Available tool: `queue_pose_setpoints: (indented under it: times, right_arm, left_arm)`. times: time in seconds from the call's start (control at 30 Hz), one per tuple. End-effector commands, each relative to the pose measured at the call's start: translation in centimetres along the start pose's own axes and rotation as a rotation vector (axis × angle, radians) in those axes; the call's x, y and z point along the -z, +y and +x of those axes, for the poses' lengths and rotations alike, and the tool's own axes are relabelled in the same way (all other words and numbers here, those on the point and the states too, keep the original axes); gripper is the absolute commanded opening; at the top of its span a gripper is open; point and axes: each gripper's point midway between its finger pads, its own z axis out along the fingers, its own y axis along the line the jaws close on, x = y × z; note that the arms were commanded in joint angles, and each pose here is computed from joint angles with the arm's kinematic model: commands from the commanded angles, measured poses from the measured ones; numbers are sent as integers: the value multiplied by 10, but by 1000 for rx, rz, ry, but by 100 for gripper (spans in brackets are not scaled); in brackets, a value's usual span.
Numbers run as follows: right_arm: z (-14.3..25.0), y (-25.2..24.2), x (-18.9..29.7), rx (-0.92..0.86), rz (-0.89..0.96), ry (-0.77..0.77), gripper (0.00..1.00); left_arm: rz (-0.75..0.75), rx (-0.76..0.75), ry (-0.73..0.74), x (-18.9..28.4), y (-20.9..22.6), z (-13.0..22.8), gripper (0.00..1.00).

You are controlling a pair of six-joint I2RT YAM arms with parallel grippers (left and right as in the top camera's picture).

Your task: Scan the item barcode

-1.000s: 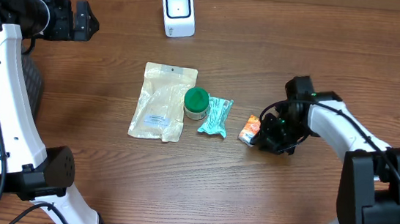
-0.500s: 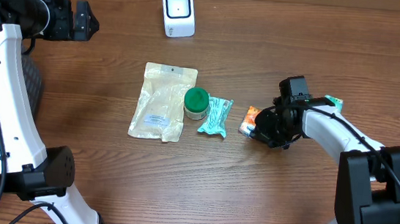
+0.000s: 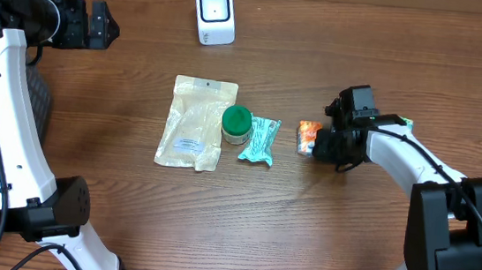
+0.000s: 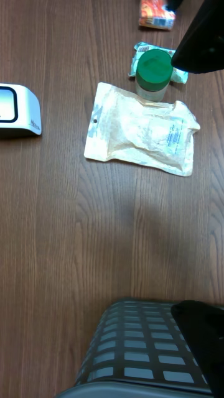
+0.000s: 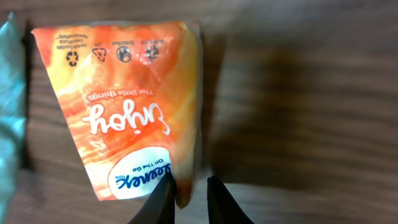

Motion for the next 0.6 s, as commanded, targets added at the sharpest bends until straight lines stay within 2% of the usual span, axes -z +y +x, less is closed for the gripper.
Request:
queue_pose_setpoints:
  times: [0.0,0.03,0.3,0.4,0.57]
  right_arm:
    - [-8,-15,3,39,79,-26,15]
    - [-10,-10,5,36,49,-23,15]
    - [-24,26,29,-159,-122,4,38]
    - [-20,32,29,-288,-157,33,45]
    - [-9,26,18,-427,-136,54,44]
  left_arm:
    - [-5,-11,5,-1,2,1,100]
    - [-5,-12,5,-1,2,1,100]
    - [-5,-12,5,-1,2,1,99]
    - [-5,-12,5,-1,2,1,100]
    - [-5,-12,5,-1,2,1,99]
